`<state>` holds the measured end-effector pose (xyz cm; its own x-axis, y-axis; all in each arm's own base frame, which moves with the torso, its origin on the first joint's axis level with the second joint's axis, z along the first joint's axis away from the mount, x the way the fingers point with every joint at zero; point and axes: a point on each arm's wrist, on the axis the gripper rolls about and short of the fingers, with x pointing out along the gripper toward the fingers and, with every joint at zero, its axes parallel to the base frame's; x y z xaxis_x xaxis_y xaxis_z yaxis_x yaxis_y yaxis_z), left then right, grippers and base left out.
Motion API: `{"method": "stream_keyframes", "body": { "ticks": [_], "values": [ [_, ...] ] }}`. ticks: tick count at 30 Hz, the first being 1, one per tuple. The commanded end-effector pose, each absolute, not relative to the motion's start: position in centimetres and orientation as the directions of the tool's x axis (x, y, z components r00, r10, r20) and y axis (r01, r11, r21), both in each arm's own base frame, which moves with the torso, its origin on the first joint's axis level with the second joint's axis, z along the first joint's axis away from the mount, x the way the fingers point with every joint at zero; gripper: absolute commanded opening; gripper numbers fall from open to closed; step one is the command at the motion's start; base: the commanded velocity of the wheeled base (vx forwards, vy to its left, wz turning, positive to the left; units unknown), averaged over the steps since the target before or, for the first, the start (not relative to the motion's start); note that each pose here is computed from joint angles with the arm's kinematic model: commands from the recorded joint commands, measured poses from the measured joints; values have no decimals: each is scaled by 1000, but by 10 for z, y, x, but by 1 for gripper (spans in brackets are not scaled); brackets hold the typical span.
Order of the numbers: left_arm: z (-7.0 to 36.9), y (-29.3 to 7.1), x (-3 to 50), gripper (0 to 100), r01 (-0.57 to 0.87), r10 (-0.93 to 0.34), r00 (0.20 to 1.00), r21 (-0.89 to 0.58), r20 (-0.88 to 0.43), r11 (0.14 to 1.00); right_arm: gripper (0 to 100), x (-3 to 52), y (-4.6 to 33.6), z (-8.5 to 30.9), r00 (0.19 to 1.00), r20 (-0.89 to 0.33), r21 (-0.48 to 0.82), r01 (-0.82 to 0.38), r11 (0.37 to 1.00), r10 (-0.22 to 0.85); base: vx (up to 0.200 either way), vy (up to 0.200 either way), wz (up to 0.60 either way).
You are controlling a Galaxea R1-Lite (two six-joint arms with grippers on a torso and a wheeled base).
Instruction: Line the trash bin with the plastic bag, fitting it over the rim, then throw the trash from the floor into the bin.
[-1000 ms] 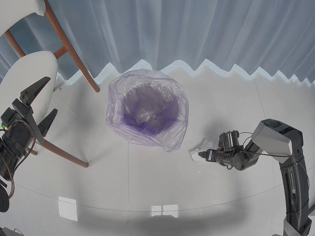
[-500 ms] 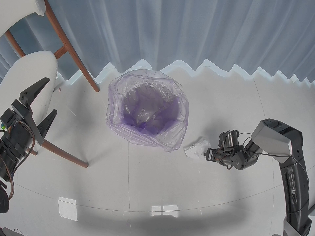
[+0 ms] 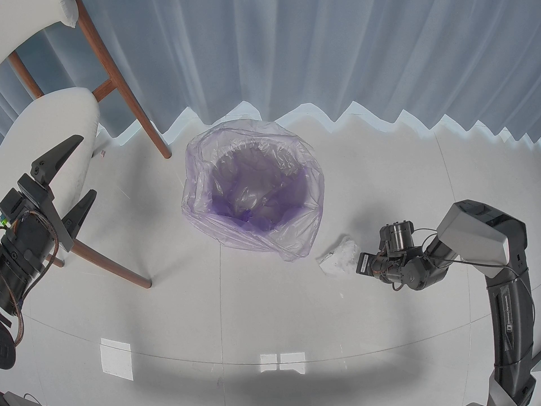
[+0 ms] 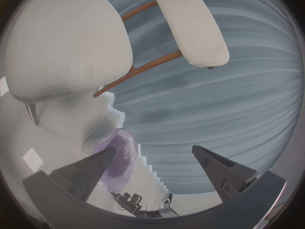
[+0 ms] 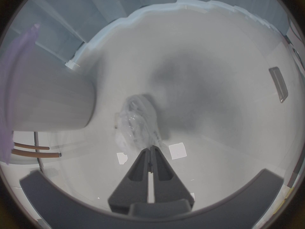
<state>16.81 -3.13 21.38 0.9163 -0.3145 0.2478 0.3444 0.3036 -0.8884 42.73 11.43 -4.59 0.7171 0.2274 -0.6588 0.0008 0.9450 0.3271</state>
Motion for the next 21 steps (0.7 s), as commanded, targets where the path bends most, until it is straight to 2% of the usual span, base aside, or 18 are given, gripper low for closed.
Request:
{"method": "stream_keyframes", "body": {
  "ticks": [1, 2, 3, 13, 17, 21],
  "values": [
    [214, -31, 168, 100, 354, -317, 913, -885, 257, 301, 0, 415, 112, 14, 765, -597, 342, -32, 939, 243, 0, 0, 0],
    [214, -31, 168, 100, 354, -317, 913, -886, 257, 300, 0, 415, 112, 17, 760, -603, 336, -34, 941, 242, 0, 0, 0],
    [214, -32, 168, 100, 354, -318, 912, -886, 257, 299, 100, 416, 113, 20, 752, -614, 325, -36, 945, 240, 0, 0, 0],
    [213, -32, 167, 100, 353, -318, 913, -886, 256, 300, 100, 431, 122, -12, 711, -663, 265, -69, 962, 234, 0, 0, 0],
    [213, -31, 166, 100, 351, -317, 914, -887, 254, 300, 100, 440, 116, -23, 711, -669, 204, -104, 973, 216, 0, 0, 0],
    [213, -31, 166, 100, 354, -318, 912, -886, 257, 299, 100, 447, 113, -26, 720, -663, 197, -95, 976, 204, 0, 0, 0]
  ]
}}
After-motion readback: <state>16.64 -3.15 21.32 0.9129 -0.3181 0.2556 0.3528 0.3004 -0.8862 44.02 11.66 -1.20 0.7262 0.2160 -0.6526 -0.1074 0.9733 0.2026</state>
